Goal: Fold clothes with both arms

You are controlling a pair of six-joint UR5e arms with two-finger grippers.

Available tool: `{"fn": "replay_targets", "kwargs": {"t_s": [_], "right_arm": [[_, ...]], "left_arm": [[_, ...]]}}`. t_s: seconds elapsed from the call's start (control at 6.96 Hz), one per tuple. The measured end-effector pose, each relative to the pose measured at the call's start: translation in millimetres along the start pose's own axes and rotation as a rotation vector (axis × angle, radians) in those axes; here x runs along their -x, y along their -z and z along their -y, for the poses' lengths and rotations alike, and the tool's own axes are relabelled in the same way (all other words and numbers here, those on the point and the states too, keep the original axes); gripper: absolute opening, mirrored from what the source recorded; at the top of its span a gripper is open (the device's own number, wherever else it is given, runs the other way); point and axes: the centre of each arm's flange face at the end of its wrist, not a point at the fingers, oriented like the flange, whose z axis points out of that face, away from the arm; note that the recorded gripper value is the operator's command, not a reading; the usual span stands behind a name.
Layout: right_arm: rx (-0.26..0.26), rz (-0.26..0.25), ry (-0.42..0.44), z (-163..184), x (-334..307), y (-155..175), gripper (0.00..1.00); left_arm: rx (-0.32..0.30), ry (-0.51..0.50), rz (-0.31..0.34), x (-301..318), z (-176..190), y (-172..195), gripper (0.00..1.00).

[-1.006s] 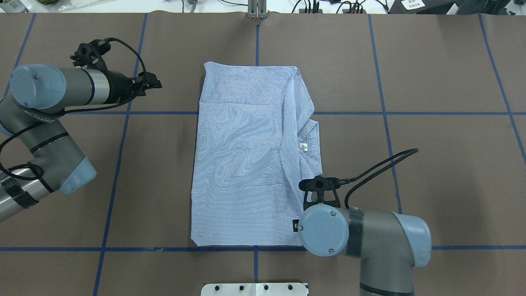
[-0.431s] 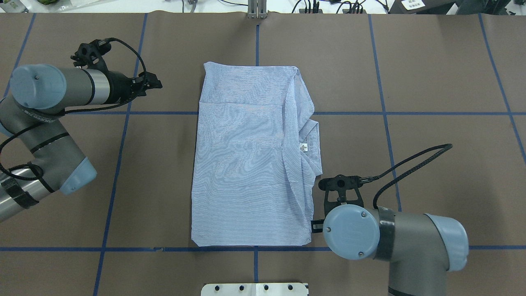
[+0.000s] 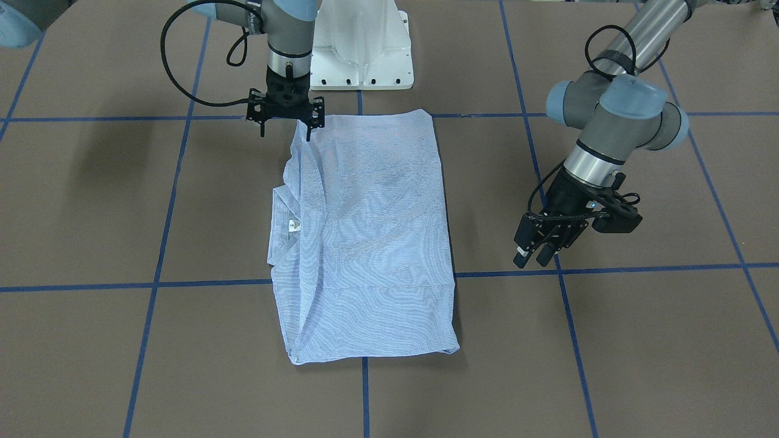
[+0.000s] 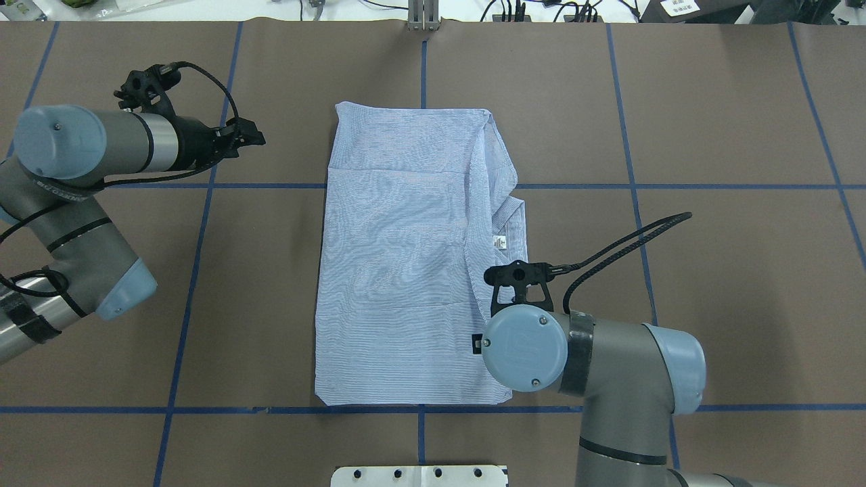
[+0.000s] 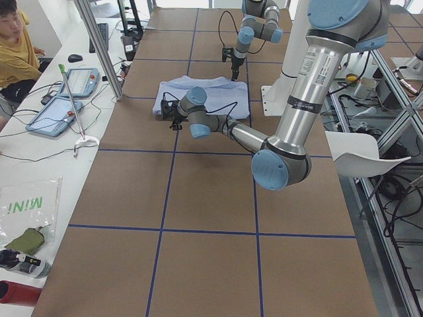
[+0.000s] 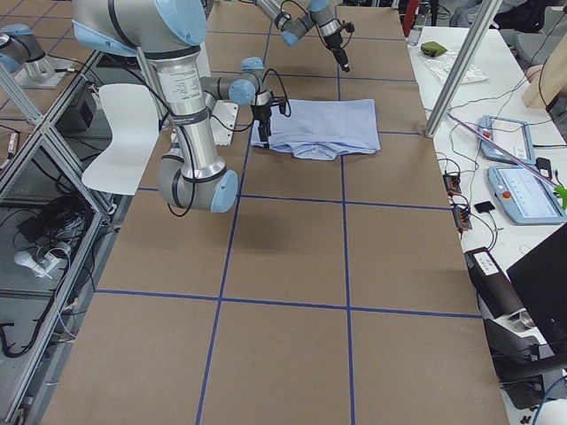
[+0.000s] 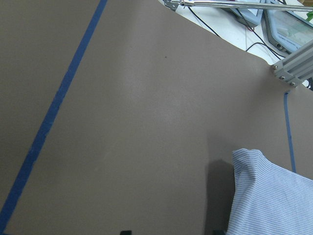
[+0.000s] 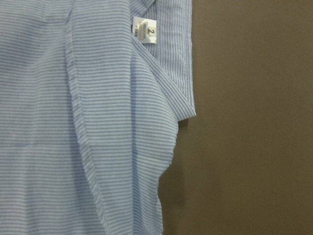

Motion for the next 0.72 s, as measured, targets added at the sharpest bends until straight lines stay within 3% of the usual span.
{"fn": "replay_targets", "kwargs": {"t_s": [0.43,0.72], "right_arm": [[-0.019,-0.024,0.037,34,29,-26,1.00],[-0.032,-0.054,0.081,68,5,-31,1.00]], "left_arm": [[0.027,0.005,-0.010,20,-1,34,0.63],[0.030,0.005,-0.016,22,-3,43,0.63]]}}
